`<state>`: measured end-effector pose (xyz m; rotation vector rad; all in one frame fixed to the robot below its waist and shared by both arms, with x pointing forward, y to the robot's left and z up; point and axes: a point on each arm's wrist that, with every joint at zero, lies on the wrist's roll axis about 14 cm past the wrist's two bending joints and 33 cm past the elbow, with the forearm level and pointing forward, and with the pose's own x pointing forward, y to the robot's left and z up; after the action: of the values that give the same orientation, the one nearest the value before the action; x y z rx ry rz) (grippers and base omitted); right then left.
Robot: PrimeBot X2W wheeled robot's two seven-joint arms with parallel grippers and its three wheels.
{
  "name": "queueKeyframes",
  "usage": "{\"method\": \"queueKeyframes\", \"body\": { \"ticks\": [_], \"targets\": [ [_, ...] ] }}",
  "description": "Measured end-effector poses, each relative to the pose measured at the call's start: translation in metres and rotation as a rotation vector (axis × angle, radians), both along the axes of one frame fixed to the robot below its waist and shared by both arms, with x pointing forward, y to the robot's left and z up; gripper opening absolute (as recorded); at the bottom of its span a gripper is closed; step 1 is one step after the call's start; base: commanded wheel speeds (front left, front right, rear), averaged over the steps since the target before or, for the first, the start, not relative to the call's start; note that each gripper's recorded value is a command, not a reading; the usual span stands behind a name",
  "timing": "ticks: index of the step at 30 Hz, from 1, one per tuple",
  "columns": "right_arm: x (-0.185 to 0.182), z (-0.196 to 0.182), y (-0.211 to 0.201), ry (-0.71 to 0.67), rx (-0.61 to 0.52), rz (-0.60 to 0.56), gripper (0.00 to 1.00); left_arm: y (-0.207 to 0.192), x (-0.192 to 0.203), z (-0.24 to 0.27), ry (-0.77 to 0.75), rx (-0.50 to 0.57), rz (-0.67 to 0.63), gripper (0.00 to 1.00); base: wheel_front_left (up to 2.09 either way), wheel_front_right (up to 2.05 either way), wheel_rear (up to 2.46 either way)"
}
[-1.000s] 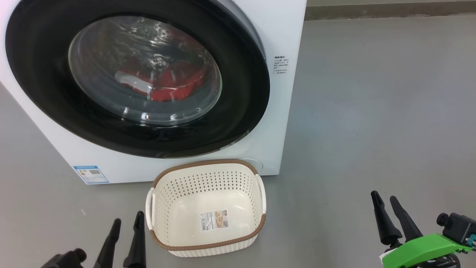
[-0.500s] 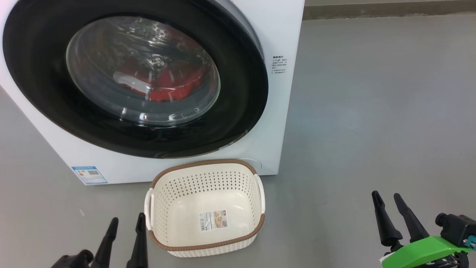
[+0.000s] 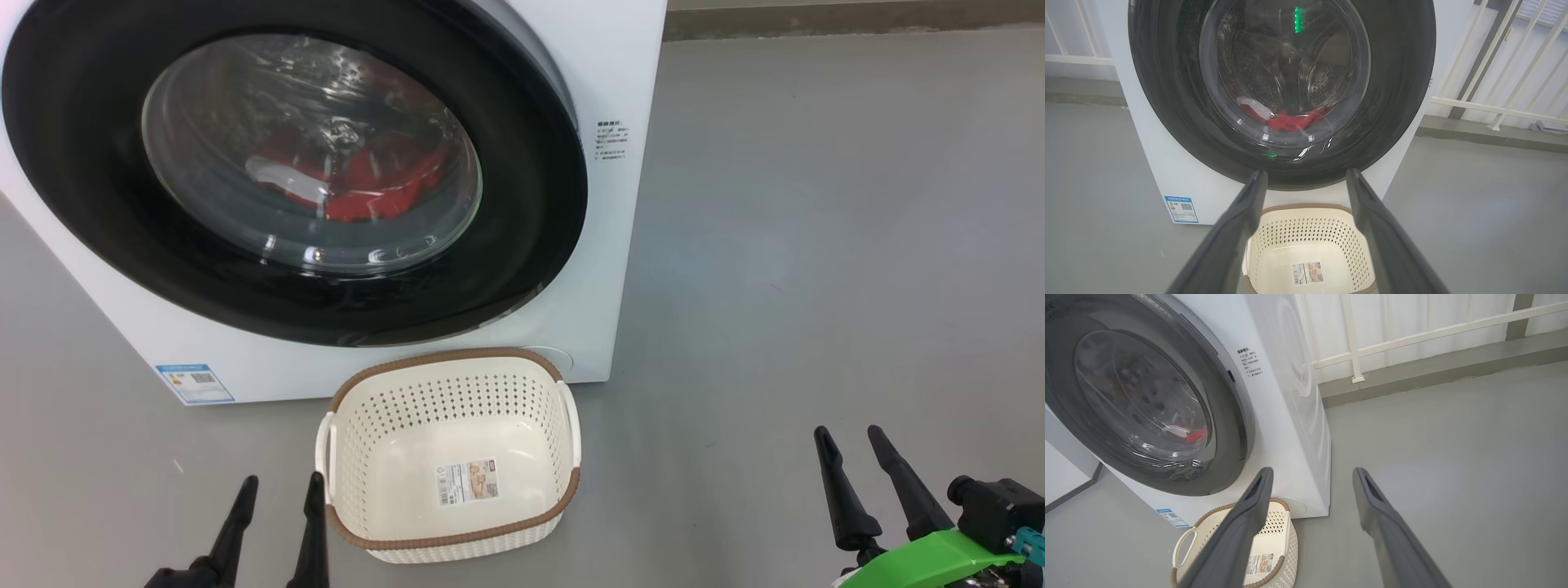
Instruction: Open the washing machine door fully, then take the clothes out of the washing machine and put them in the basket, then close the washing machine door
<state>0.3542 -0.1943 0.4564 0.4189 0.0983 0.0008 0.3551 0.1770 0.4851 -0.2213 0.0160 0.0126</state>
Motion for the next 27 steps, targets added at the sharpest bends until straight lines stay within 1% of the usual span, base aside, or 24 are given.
{"method": "queueKeyframes", "body": {
  "ticks": [3, 17, 27],
  "targets": [
    [-0.0002, 0.002, 0.0001, -0.012, -0.041, 0.007, 1.0, -0.0011, 0.0005, 0.0028, -0.017, 0.032, -0.006, 1.0, 0.0, 0.0, 0.0],
    [-0.0031, 0.0058, -0.005, -0.043, -0.144, 0.001, 1.0, -0.0016, 0.0001, 0.0058, -0.047, 0.145, -0.02, 1.0, 0.0, 0.0, 0.0],
    [-0.0055, 0.0046, -0.004, -0.04, -0.139, -0.004, 1.0, -0.0008, -0.0036, 0.0012, -0.031, 0.136, -0.018, 1.0, 0.0, 0.0, 0.0]
  ]
}}
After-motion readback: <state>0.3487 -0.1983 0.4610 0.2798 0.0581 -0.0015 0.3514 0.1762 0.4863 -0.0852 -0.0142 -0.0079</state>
